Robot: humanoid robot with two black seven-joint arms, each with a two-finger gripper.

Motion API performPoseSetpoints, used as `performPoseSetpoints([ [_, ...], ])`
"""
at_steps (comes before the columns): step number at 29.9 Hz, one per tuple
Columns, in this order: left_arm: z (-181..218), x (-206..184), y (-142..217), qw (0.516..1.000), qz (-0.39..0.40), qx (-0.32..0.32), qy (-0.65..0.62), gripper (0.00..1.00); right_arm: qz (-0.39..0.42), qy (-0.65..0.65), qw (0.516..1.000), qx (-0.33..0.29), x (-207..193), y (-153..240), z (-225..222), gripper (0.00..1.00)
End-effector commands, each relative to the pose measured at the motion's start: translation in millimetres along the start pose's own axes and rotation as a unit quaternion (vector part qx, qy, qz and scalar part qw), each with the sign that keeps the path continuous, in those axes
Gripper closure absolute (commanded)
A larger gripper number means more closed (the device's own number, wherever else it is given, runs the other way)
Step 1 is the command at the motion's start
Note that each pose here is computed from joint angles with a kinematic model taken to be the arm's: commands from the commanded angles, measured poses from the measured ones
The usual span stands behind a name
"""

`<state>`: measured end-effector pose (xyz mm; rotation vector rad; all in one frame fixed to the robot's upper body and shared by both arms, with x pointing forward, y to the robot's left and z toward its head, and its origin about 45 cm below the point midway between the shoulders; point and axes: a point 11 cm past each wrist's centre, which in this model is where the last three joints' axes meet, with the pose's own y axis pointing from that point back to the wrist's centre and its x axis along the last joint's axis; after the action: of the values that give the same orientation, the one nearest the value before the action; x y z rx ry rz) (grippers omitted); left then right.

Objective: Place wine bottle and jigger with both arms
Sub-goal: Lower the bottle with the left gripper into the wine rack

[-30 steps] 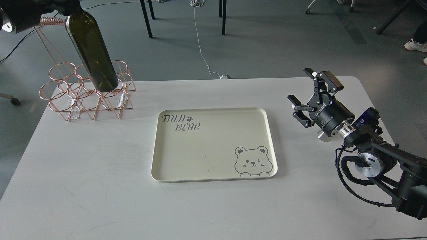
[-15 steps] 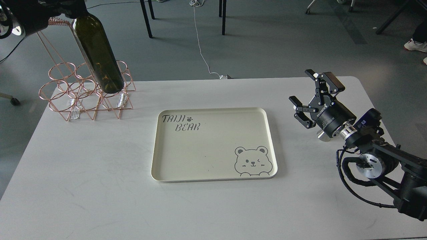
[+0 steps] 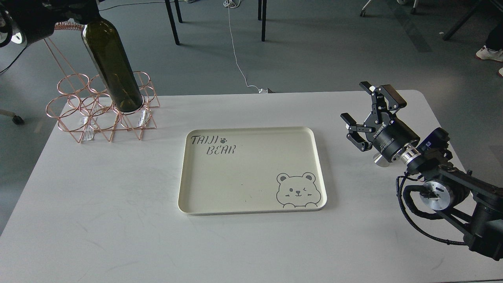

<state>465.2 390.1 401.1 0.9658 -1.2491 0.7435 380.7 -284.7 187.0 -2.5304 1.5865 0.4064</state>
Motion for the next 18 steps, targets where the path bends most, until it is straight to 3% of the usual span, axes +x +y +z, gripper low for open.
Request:
performPoseSetpoints([
  [1,0.3,-3.4,-0.5,1.000,-0.006,0.000,-0.001,0.89,0.000,0.000,1.000,0.000,0.0,0.0,0.1,0.01],
  [18,-3.7,-15.4,-2.0,1.000,-0.005,0.006,0.004,0.86,-0.002,-0.002,1.000,0.000,-2.2,-1.1,1.3,0.01],
])
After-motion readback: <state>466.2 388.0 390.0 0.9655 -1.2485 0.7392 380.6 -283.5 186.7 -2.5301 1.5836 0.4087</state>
